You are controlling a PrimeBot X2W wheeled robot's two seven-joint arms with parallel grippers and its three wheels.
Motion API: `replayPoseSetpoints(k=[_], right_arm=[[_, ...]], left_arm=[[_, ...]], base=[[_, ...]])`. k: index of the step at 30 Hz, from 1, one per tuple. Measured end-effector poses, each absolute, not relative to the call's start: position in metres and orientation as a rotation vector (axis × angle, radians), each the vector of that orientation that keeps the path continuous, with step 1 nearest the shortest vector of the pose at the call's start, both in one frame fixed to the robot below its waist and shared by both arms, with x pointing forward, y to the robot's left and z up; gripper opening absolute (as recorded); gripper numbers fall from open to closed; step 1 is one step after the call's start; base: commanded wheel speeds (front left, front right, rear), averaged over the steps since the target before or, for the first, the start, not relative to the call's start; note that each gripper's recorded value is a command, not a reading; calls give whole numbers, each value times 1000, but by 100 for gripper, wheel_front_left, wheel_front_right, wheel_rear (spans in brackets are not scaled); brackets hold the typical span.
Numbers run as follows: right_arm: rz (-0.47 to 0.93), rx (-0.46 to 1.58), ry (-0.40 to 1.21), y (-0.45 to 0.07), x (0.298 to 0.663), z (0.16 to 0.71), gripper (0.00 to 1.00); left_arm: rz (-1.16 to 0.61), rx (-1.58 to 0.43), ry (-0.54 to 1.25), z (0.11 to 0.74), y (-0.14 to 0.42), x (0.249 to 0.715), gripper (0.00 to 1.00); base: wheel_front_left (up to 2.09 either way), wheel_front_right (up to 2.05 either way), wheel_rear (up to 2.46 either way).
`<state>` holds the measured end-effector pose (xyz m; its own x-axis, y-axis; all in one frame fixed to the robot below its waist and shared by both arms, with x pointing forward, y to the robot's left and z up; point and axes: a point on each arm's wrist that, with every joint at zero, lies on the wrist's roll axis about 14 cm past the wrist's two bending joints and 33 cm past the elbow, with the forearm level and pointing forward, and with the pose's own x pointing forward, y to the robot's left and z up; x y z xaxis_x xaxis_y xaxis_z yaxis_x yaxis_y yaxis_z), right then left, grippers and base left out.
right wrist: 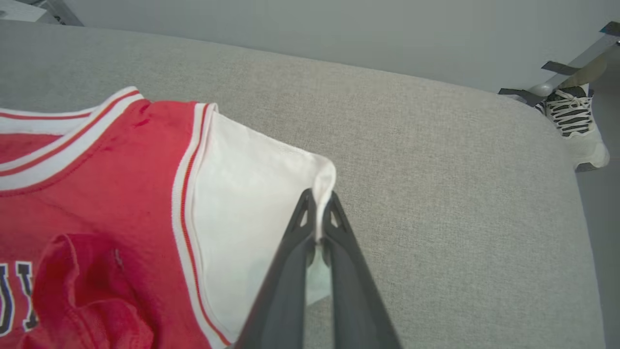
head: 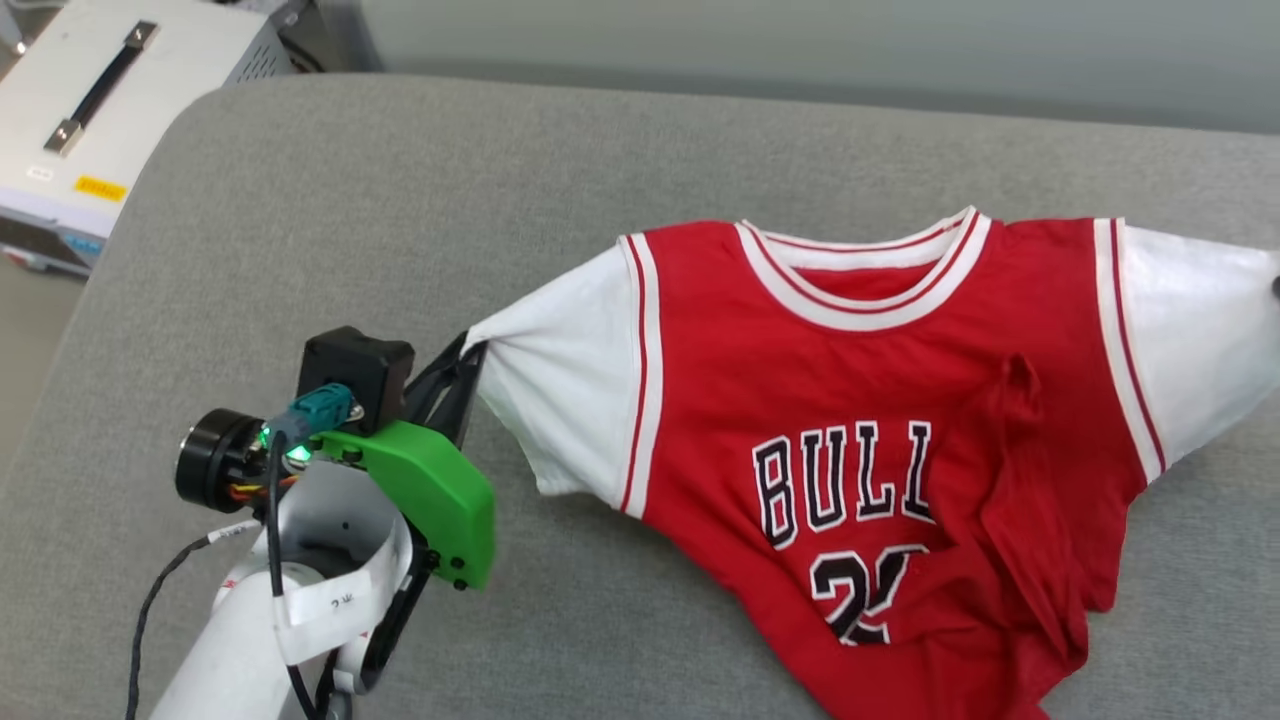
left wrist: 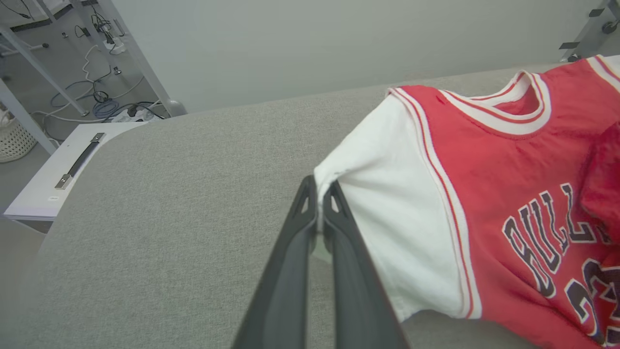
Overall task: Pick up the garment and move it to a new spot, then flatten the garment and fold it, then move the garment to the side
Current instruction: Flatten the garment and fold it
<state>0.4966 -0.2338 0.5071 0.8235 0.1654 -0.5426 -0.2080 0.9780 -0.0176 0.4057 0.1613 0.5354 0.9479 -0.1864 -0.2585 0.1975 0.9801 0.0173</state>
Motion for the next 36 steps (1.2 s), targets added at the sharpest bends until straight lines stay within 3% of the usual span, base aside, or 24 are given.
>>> replayPoseSetpoints(k=[17, 23, 36], right_arm=[[114, -120, 164, -270, 457, 642, 0], [80, -140, 88, -284, 446, 673, 0], [62, -142, -68, -291, 481, 726, 0]], left_arm=[[-200, 185, -199, 678, 164, 419, 0], [-193, 205, -332, 722, 166, 419, 0], [-176, 228, -393, 756, 185, 455, 0]], base=[[0, 0, 0], [0, 0, 0], [0, 0, 0]])
